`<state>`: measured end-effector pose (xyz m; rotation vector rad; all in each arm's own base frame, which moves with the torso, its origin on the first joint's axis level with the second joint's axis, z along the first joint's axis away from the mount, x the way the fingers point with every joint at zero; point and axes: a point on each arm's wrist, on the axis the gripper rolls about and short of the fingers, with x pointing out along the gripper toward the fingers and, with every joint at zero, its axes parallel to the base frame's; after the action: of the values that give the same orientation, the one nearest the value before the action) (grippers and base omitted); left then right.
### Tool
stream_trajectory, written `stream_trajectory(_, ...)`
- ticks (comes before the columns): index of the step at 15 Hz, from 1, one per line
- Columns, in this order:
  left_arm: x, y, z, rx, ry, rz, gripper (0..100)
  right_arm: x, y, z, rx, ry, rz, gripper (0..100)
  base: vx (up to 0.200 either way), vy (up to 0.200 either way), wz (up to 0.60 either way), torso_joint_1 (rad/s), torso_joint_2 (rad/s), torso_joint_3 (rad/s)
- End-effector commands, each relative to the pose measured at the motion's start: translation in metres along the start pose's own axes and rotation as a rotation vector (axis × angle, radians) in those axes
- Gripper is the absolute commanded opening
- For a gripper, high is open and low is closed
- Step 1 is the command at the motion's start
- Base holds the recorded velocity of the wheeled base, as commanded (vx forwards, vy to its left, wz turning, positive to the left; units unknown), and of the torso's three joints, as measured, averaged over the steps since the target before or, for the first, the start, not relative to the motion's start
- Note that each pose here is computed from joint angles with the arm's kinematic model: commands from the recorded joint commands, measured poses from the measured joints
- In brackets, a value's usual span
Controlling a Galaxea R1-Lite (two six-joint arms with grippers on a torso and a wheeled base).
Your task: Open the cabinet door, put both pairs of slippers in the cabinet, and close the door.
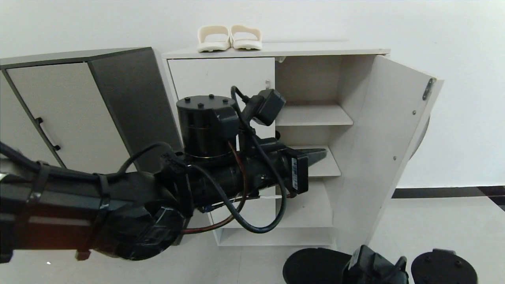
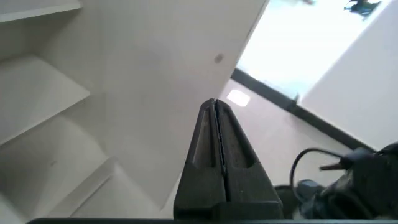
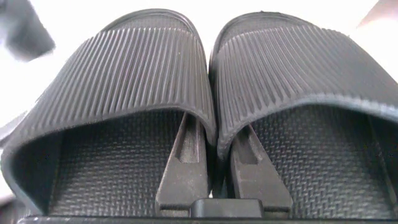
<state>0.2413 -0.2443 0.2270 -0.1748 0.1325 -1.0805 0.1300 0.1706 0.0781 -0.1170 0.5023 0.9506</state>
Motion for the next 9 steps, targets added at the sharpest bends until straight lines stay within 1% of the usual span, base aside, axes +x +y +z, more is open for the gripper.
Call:
stream_trajectory(1,-0.049,0.005,0.003,0.043,-0.022,0.176,0,0.020,-0.017,0.013,0.082,-0.041,-0.162,0,0.000,0.000,0.00,0.000,0.00,0.000)
stream_trajectory(2,-0.080,0.001,-0.001,0.058,-0.030,0.288,0,0.031,-0.022,0.021,0.104,-0.071,-0.251,0,0.000,0.000,0.00,0.000,0.00,0.000)
stream_trajectory(3,-0.114,-0.007,-0.001,0.073,-0.057,0.396,0,0.041,-0.027,0.027,0.110,-0.092,-0.335,0,0.000,0.000,0.00,0.000,0.00,0.000)
stream_trajectory(4,-0.127,-0.011,0.000,0.078,-0.074,0.438,0,0.044,-0.028,0.028,0.110,-0.096,-0.359,0,0.000,0.000,0.00,0.000,0.00,0.000)
stream_trajectory(5,-0.176,-0.020,0.002,0.102,-0.129,0.588,0,0.049,-0.030,0.031,0.112,-0.110,-0.424,0,0.000,0.000,0.00,0.000,0.00,0.000)
stream_trajectory(6,-0.235,-0.029,0.003,0.139,-0.163,0.764,0,0.054,-0.032,0.034,0.114,-0.123,-0.486,0,0.000,0.000,0.00,0.000,0.00,0.000)
stream_trajectory(7,-0.278,-0.047,-0.003,0.150,-0.184,0.904,0,0.060,-0.036,0.036,0.121,-0.135,-0.533,0,0.000,0.000,0.00,0.000,0.00,0.000)
stream_trajectory(8,-0.309,-0.069,-0.019,0.147,-0.188,1.003,0,0.061,-0.038,0.037,0.124,-0.140,-0.552,0,0.000,0.000,0.00,0.000,0.00,0.000)
stream_trajectory(9,-0.331,-0.092,-0.040,0.145,-0.174,1.076,0,0.061,-0.038,0.037,0.123,-0.141,-0.552,0,0.000,0.000,0.00,0.000,0.00,0.000)
